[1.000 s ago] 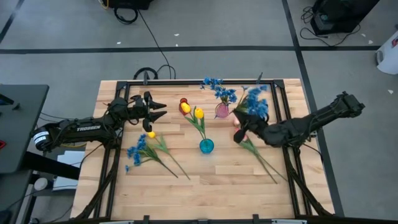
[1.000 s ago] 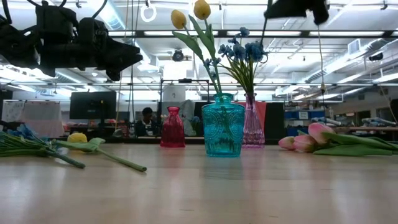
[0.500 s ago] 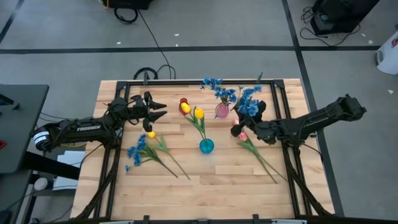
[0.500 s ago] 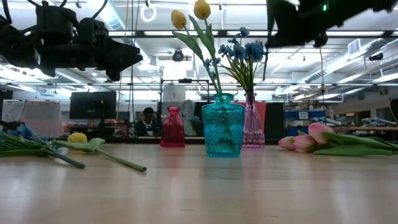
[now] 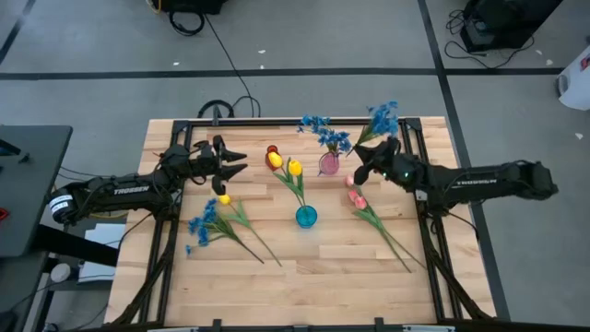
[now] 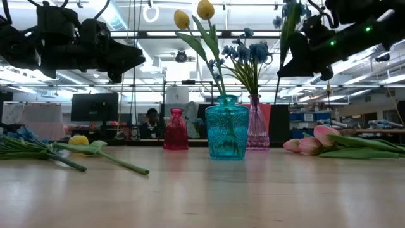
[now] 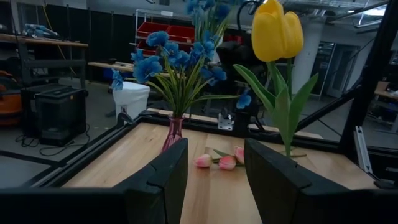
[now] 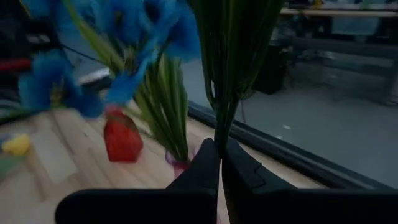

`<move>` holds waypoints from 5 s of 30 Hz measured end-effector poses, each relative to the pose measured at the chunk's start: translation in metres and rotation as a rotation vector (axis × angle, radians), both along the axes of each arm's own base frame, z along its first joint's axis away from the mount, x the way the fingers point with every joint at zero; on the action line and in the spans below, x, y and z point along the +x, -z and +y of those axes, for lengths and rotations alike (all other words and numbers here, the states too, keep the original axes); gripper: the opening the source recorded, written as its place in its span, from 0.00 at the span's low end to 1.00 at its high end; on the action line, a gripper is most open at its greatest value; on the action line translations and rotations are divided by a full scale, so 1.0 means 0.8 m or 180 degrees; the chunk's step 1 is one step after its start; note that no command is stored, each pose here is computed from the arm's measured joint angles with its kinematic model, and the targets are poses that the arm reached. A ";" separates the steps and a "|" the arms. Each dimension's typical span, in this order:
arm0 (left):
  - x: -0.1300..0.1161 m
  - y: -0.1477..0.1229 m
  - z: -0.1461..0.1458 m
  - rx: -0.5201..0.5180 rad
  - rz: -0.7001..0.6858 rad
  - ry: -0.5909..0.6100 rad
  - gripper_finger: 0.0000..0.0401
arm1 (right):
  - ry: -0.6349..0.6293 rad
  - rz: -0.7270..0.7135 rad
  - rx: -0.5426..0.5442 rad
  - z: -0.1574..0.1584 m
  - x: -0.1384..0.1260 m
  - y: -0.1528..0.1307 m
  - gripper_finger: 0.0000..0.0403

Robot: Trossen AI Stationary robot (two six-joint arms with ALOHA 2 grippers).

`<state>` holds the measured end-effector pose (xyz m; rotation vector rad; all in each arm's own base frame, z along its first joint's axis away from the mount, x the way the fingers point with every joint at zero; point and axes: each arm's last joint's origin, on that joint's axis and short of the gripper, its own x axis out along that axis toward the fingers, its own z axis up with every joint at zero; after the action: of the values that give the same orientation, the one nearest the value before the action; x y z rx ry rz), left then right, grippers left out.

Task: Sort flowers into vase by color
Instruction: Put the right blue flowers into the pink vase

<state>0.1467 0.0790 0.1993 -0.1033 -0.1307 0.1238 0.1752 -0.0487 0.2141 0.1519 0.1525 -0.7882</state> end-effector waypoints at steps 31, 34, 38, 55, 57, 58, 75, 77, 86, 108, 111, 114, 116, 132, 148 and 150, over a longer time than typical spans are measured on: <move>0.000 0.000 0.002 -0.0034 -0.0013 -0.0154 0.41 | -0.1058 -0.0323 -0.0157 -0.066 0.009 0.004 0.03; 0.000 0.000 0.002 -0.0082 -0.0019 -0.0148 0.41 | -0.1075 -0.0279 -0.0188 -0.067 0.013 0.008 0.03; 0.000 0.000 0.002 -0.0081 -0.0018 -0.0144 0.41 | -0.1076 -0.0227 -0.0230 -0.066 0.017 0.010 0.03; 0.000 0.000 0.003 -0.0079 -0.0022 -0.0235 0.41 | -0.1157 0.0268 -0.0090 -0.061 0.050 -0.027 0.03; -0.001 0.000 0.003 -0.0077 -0.0023 -0.0235 0.41 | -0.1178 0.0293 -0.0101 -0.059 0.056 -0.027 0.03; -0.001 0.000 0.003 -0.0078 -0.0022 -0.0235 0.41 | -0.1166 0.0313 -0.0098 -0.059 0.058 -0.027 0.03; 0.000 0.001 0.002 -0.0081 -0.0004 -0.0192 0.41 | -0.1114 0.0753 0.0057 -0.060 0.102 -0.003 0.03; 0.000 0.001 0.002 -0.0083 -0.0001 -0.0192 0.41 | -0.1114 0.0777 0.0078 -0.061 0.105 0.001 0.03; 0.000 0.001 0.002 -0.0086 0.0008 -0.0188 0.41 | -0.1086 0.0856 0.0200 -0.064 0.112 0.017 0.03; 0.000 0.001 0.002 -0.0089 0.0010 -0.0163 0.41 | -0.1089 0.0705 0.0143 -0.060 0.102 -0.002 0.35; 0.000 0.001 0.002 -0.0096 0.0017 -0.0161 0.41 | -0.1089 0.0702 0.0141 -0.060 0.102 -0.002 0.35; 0.000 0.002 0.002 -0.0101 0.0023 -0.0161 0.41 | -0.1089 0.0695 0.0138 -0.060 0.102 -0.003 0.35; 0.000 0.002 0.002 -0.0112 0.0039 -0.0161 0.41 | -0.1090 0.0705 0.0141 -0.059 0.101 -0.003 0.35; 0.000 0.003 0.002 -0.0123 0.0055 -0.0163 0.41 | -0.1015 0.0647 -0.0013 -0.058 0.093 -0.019 0.30; 0.000 0.003 0.002 -0.0094 0.0059 -0.0167 0.41 | -0.1006 0.0672 -0.0082 -0.059 0.093 -0.019 0.07; 0.000 0.003 0.002 -0.0063 0.0063 -0.0170 0.41 | -0.1002 0.0670 -0.0061 -0.058 0.093 -0.019 0.07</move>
<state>0.1467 0.0808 0.1969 -0.1185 -0.1127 0.1795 0.2499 -0.0955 0.2293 0.0245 0.3588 -0.4901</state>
